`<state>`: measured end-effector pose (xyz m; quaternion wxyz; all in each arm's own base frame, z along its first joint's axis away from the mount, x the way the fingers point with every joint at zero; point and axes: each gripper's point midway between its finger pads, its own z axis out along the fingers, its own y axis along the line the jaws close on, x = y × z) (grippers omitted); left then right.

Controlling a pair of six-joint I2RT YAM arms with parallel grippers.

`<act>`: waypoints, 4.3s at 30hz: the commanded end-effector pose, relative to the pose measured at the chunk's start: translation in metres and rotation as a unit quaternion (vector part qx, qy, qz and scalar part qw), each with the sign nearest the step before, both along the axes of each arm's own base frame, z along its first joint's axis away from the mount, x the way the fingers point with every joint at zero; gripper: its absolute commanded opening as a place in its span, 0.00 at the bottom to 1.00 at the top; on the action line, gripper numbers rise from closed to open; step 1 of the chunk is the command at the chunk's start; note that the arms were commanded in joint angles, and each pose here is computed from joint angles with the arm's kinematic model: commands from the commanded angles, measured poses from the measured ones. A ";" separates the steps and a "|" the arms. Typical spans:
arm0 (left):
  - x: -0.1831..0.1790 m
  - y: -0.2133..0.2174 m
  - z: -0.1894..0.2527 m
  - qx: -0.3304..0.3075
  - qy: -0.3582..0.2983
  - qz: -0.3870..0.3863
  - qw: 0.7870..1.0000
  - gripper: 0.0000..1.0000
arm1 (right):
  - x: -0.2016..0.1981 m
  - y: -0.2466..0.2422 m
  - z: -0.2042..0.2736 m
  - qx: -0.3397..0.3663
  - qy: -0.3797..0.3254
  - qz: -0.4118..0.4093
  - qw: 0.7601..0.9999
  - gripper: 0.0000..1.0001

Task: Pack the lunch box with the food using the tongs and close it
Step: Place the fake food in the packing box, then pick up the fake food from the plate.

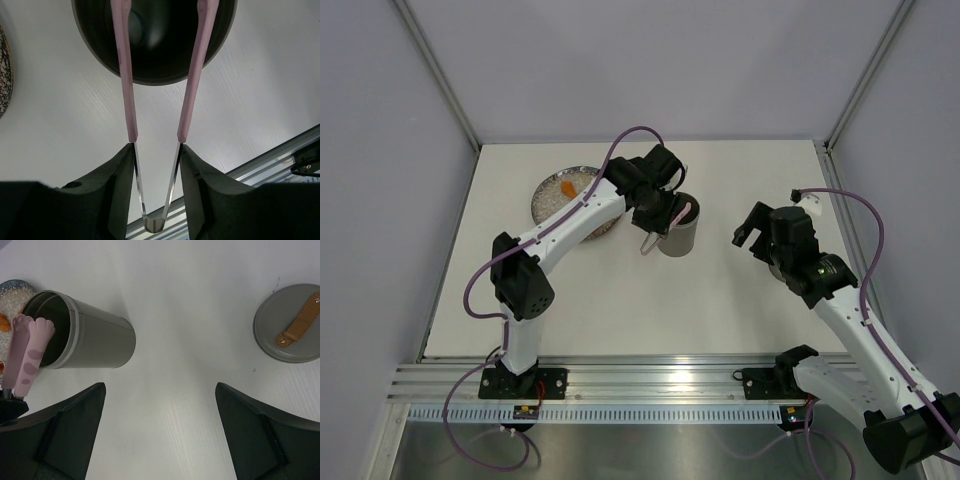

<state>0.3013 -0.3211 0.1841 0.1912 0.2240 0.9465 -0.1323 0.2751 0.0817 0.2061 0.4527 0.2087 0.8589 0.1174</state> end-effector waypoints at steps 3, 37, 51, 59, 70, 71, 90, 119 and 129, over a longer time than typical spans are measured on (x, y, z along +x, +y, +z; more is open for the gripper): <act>0.004 -0.014 0.035 -0.049 -0.035 -0.006 0.998 0.38 | 0.003 -0.002 0.014 0.000 -0.021 -0.007 1.000 0.99; 0.044 0.218 -0.017 -0.013 -0.040 0.337 0.940 0.27 | 0.010 0.011 0.012 0.016 -0.023 0.017 0.999 0.99; 0.050 0.236 -0.064 0.037 -0.007 0.358 0.933 0.43 | 0.007 0.010 0.007 0.018 -0.021 0.016 0.999 1.00; 0.046 0.244 -0.081 0.067 0.006 0.358 0.931 0.44 | 0.006 0.011 0.005 0.018 -0.019 0.018 0.999 0.99; 0.042 0.255 -0.098 0.096 0.009 0.367 0.925 0.45 | 0.006 0.011 0.004 0.020 -0.018 0.018 0.999 0.99; 0.042 0.256 -0.100 0.100 0.010 0.367 0.925 0.45 | 0.006 0.012 0.005 0.020 -0.019 0.019 0.999 0.99; 0.041 0.257 -0.123 0.116 0.040 0.366 0.922 0.45 | 0.006 0.011 0.003 0.020 -0.017 0.017 1.000 0.99; 0.043 0.243 -0.061 0.044 -0.008 0.344 0.938 0.00 | 0.007 0.015 0.006 0.032 -0.018 0.020 0.999 1.00; 0.025 0.215 -0.018 0.047 -0.043 0.266 0.962 0.00 | 0.011 0.017 0.008 0.026 -0.014 0.023 0.999 0.99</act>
